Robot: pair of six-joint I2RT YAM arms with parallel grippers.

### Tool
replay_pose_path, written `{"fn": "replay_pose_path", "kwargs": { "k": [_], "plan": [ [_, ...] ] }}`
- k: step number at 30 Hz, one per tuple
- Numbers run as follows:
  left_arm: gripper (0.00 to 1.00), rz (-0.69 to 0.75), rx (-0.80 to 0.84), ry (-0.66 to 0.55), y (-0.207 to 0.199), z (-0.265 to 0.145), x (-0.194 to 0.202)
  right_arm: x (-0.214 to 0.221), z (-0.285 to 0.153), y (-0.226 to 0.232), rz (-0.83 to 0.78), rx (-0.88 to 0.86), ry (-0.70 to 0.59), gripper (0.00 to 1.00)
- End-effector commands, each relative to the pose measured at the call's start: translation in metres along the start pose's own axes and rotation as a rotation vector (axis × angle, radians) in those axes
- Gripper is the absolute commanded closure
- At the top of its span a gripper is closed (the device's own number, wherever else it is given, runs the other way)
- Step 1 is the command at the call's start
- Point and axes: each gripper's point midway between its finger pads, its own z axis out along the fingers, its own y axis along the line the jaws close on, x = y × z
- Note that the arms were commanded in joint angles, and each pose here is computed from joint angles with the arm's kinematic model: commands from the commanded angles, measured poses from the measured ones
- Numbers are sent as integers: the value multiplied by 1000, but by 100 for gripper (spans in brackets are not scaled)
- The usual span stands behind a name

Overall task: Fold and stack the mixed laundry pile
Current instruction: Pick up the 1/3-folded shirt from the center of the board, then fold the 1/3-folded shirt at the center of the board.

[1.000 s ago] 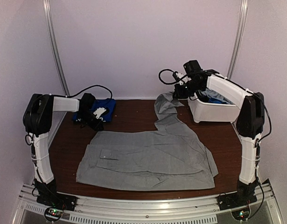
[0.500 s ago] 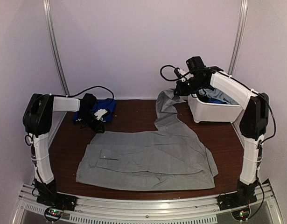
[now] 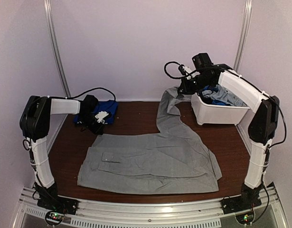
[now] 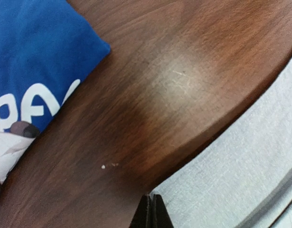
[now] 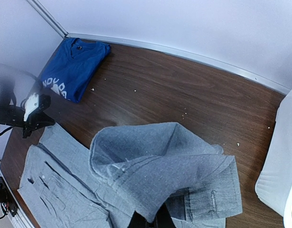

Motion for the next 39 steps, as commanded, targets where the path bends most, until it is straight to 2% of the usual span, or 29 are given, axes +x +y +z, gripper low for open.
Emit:
{"fn": "replay_pose_path", "kwargs": {
  "k": [1,8,20,28,34,39],
  "plan": [
    [100,-12,-63,-137,3,-48,-27,-16,-51,36,-24,-43,-71,100],
    [100,3,-101,-165,-6,-75,-19,9,-83,72,-40,-51,-54,100],
    [100,61,-176,-146,-27,-110,25,77,-155,128,-9,-93,-67,100],
    [100,217,-151,-154,-70,-132,51,123,-192,149,8,-157,-30,100],
    [100,297,-151,-220,-102,-159,59,128,-239,155,34,-198,-64,100],
    [100,368,-189,-181,-115,-165,81,140,-269,148,71,-220,-67,100]
  ]
}}
